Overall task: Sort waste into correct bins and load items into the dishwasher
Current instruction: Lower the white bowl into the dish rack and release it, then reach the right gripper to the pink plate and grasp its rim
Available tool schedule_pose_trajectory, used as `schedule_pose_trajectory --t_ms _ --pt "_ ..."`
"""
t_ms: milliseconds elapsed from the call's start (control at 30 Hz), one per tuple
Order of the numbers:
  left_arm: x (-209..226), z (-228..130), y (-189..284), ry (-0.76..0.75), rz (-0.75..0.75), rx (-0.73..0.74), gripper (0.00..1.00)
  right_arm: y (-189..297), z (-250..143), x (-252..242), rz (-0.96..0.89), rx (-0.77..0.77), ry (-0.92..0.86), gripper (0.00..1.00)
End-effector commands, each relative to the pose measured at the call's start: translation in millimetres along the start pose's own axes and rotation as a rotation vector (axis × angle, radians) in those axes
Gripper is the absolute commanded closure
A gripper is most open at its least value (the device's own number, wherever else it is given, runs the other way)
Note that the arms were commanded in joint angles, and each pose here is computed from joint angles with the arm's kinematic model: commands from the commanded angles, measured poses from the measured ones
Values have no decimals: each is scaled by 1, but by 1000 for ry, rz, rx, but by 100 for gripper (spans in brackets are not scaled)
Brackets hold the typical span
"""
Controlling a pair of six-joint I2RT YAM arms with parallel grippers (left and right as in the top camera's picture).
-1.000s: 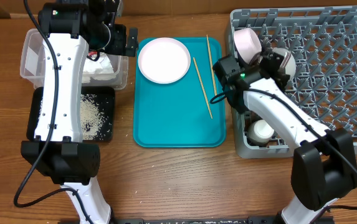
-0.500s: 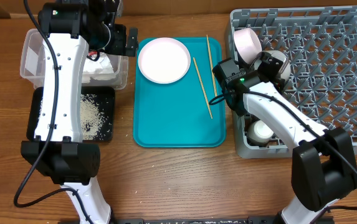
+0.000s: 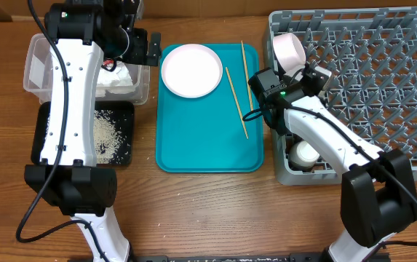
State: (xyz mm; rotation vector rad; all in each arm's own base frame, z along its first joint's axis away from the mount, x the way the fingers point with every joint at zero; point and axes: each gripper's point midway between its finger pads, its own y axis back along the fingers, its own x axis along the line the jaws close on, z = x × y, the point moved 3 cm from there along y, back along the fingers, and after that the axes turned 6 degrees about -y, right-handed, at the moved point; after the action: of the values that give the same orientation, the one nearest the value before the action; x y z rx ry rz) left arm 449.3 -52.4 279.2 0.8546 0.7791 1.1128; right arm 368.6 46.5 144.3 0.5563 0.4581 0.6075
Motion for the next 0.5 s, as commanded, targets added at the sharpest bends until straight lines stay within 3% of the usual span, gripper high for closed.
schedule_pose_trajectory --t_ms 0,67,133,167,233,367,467 --pt "2 2 7 11 11 -19 0 7 -10 6 78 111 -28 88" --pt "2 2 7 11 11 -19 0 11 -10 8 97 131 -26 84" --pt "2 2 7 11 11 -20 0 18 -5 15 146 156 10 63" --pt "2 2 7 11 11 -20 0 22 -2 19 180 170 40 60" --pt "2 2 7 11 11 -20 0 40 10 33 294 208 100 39" --pt "2 2 7 11 11 -20 0 79 35 52 500 260 145 27" --pt "2 2 7 11 11 -20 0 107 54 64 643 284 139 26"
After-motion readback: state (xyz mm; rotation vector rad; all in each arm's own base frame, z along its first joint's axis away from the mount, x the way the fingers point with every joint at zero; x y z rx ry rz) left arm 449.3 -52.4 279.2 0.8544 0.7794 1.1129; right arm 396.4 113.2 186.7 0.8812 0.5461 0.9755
